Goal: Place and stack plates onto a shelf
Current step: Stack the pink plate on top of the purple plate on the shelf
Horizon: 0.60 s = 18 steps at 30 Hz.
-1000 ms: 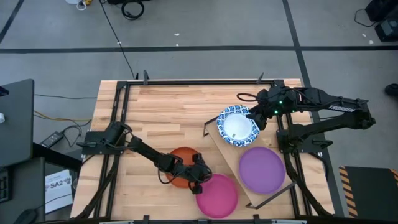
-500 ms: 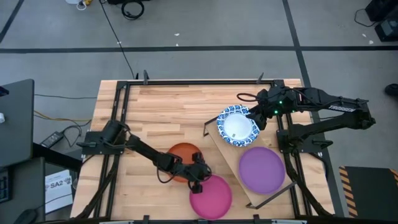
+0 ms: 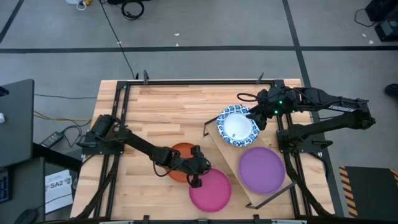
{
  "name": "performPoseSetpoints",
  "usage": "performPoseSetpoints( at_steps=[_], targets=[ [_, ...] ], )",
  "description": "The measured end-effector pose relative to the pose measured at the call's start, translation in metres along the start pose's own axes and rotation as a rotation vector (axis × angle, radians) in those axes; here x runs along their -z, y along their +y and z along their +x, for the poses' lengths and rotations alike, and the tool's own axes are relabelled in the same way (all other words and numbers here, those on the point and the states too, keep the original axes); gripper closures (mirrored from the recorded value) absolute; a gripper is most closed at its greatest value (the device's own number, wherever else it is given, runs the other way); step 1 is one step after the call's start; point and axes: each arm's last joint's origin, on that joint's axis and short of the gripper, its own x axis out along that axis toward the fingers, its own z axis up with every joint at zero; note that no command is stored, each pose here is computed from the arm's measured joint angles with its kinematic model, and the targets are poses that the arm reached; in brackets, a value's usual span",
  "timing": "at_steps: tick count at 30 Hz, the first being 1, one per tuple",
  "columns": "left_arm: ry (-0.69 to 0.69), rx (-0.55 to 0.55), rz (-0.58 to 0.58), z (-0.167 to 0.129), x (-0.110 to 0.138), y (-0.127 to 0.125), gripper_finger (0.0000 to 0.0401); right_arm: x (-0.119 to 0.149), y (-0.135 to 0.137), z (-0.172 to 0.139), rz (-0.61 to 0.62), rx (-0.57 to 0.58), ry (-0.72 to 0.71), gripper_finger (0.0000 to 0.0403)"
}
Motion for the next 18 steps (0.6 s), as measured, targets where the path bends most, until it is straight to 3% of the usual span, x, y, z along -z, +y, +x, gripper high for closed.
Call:
performPoseSetpoints(
  at_steps=[18],
  targets=[
    [0.086,-0.077,0.003,-0.056,-0.035,0.030,0.0377,0.000,0.000,0.000,-0.001,-0.005,0.003,0.0236]
  ],
)
